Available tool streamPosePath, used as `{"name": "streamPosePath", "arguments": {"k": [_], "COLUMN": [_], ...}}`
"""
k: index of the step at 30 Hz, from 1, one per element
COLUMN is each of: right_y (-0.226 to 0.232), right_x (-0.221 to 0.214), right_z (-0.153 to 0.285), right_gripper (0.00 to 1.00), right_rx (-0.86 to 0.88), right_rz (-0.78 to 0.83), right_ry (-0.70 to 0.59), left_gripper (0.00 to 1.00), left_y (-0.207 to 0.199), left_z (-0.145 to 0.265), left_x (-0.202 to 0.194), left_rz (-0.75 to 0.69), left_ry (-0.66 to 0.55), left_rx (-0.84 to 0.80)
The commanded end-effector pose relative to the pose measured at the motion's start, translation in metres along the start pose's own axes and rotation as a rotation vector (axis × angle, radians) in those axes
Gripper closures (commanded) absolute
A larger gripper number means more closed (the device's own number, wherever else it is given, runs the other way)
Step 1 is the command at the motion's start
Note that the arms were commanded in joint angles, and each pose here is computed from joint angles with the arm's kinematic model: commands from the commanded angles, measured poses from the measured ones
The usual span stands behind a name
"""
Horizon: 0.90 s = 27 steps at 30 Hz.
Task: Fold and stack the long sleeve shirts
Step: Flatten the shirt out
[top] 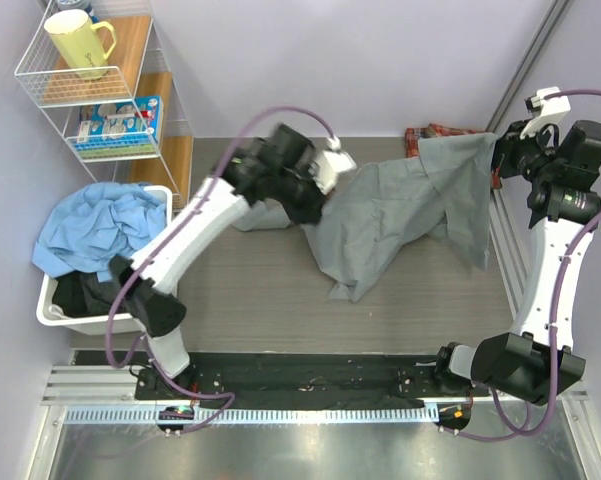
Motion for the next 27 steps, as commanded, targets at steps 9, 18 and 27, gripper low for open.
{"name": "streamPosePath", "arguments": {"k": [9,18,27], "right_y": [-0.005,-0.001,-0.001], "right_x": [-0.043,-0.053,-0.057], "right_z": [-0.007,-0.011,-0.012], "right_gripper": [0.99,0.99,0.99], "right_rx": [0.031,0.102,0.112], "right_rz": [0.038,0.010,0.005], "right_ry": [0.122,0.142,0.154], "left_gripper": [1.00,0.75,0.40], "left_y": [0.005,0.051,0.034], "left_z": [-0.106,-0.084,-0.089], "left_x": [-0.083,-0.115,-0.124], "left_rz": [0.208,0.224,0.150], "left_ry": [0.289,0.092,-0.052], "left_rx": [0.008,-0.119,-0.235]}}
Point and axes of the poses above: each gripper's point midway between its finger pads, its own z axis back along the fingers, its own y axis along the line the jaws close on, x = y × z, the point moved 8 cm from there along z, back along the fingers, and after that the axes turned 4 degrees about -z, right-handed, at the moved point
